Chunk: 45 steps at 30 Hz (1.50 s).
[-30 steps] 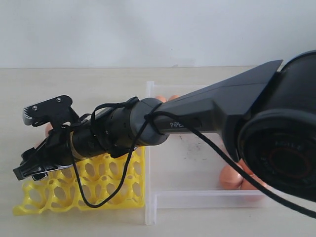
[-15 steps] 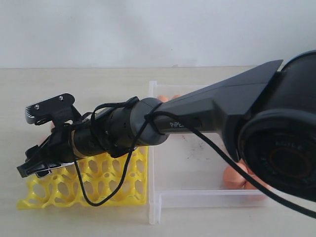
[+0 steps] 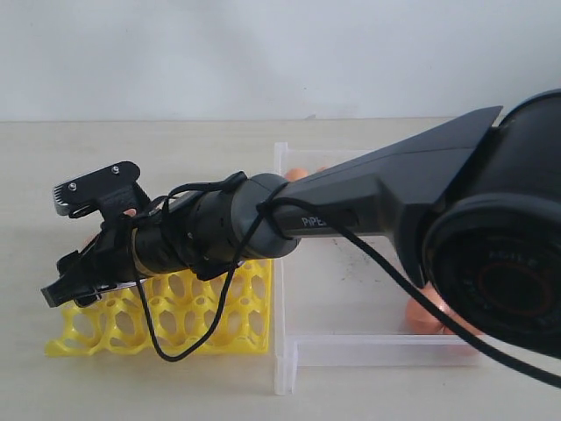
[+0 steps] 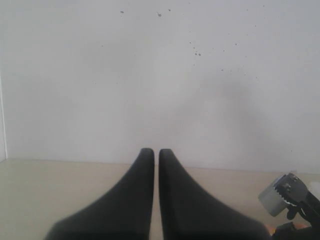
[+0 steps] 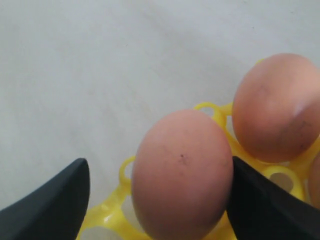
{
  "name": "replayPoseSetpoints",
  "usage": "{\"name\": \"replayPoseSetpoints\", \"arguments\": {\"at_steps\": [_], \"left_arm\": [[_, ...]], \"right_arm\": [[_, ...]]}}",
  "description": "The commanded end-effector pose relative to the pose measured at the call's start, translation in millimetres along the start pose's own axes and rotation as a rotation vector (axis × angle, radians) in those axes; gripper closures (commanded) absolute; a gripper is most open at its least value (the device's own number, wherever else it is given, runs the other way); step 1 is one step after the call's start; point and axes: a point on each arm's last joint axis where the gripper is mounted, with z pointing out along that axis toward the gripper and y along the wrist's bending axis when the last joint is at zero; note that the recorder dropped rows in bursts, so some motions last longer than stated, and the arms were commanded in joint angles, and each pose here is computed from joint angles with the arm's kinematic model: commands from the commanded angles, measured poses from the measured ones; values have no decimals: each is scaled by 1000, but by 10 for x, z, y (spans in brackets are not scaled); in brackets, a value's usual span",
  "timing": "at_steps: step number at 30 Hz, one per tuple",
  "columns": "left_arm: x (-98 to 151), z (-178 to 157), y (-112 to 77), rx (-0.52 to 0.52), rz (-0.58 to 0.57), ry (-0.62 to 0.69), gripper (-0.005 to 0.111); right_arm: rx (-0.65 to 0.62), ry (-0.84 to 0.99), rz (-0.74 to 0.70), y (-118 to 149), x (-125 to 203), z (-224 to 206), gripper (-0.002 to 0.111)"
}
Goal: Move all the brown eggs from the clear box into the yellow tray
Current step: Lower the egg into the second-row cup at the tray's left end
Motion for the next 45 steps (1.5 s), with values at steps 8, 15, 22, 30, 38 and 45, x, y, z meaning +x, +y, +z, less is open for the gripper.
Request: {"name": "replayPoseSetpoints", "arguments": {"at_steps": [8,15,22,30,38,45], "left_arm": [[-15,-1,0,0,-2,-9,103],[-15,-1,0,0,-2,-9,103],[-15,-1,0,0,-2,-9,103],[-15,-1,0,0,-2,-9,103],[-15,-1,0,0,-2,-9,103],[-15,-1,0,0,-2,-9,103]], "right_arm": [[93,-62,1,-72,-203,-165,39],[89,-83,13,-52,-280,-231,39],[34,-116,8,51,-423,-364,42],[-33,-82,-8,154,-346,-355,109],[24,-81,80,66,-311,-345,109],[-113,-23,153,129,-231,-302,109]]}}
